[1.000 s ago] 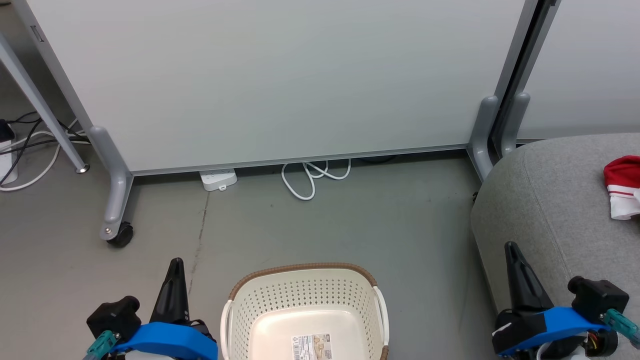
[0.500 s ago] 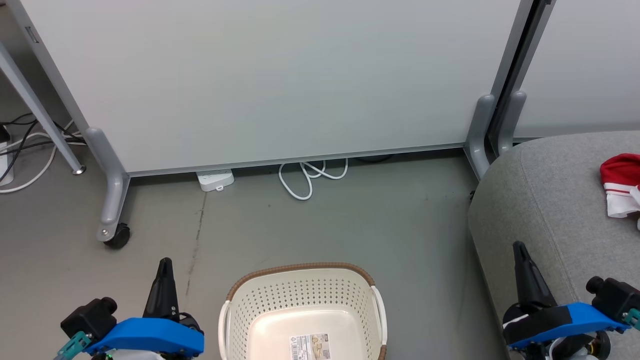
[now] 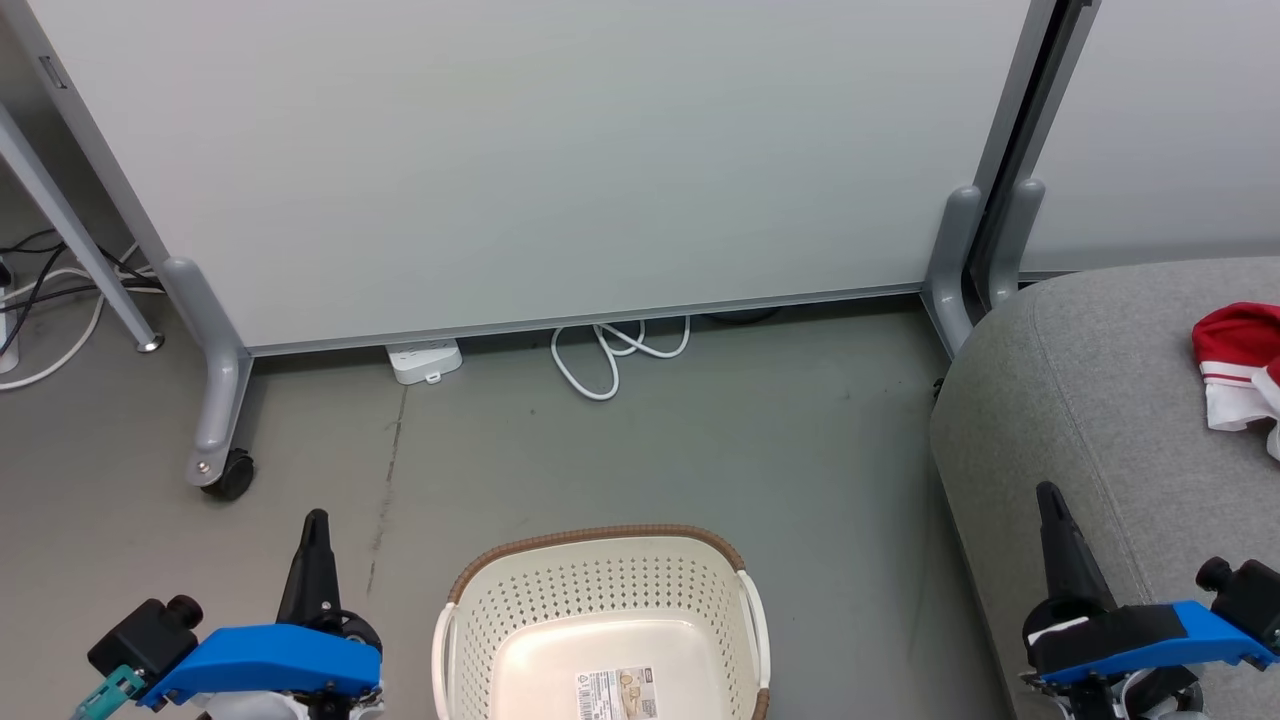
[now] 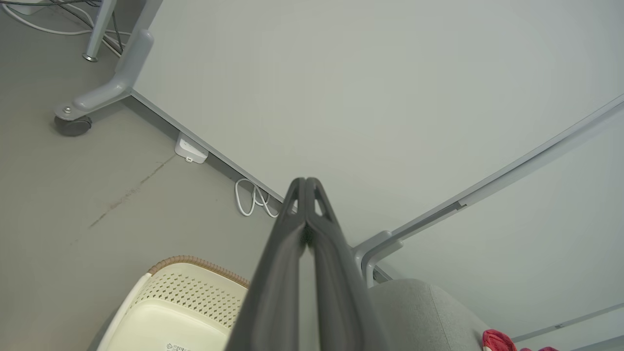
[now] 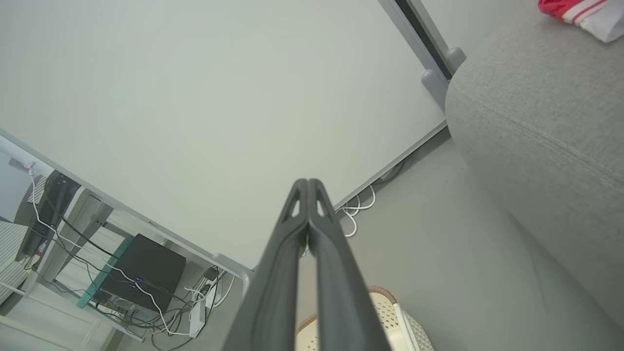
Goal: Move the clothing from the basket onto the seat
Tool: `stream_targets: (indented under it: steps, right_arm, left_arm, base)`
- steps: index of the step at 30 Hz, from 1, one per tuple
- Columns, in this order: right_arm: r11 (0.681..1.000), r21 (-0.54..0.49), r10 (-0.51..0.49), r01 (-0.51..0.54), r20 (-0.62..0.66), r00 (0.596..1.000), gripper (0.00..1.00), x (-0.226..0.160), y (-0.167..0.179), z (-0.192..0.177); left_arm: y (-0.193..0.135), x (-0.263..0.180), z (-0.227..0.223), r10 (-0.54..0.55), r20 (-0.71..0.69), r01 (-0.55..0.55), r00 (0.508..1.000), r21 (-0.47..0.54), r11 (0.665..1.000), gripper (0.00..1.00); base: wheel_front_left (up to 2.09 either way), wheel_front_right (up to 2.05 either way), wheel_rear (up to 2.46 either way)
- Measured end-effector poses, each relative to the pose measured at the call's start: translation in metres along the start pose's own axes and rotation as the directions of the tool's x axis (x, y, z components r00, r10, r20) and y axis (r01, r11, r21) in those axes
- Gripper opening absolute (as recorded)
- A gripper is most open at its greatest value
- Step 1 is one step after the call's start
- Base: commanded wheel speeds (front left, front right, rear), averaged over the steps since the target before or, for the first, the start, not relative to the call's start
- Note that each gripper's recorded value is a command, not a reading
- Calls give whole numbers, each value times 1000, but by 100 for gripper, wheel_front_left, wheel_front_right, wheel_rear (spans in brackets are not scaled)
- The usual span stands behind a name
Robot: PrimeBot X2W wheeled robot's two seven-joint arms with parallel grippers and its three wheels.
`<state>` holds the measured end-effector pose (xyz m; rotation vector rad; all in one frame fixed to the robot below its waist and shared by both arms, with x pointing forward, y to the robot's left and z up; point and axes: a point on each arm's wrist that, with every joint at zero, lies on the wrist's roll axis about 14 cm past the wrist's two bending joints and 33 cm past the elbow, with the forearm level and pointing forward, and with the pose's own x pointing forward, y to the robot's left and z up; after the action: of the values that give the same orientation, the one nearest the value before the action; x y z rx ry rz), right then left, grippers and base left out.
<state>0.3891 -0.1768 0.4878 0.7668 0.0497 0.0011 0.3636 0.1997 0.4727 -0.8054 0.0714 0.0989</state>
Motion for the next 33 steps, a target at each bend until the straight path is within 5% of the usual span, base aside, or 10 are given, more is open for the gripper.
stream_targets:
  steps: [33]
  right_arm:
    - [928, 371, -20, 18, 2, 1000, 0, 0, -6, 10]
  left_arm:
    - [-7, 9, 9, -22, -7, 19, 1000, -356, 934, 0]
  base:
    - [0, 0, 0]
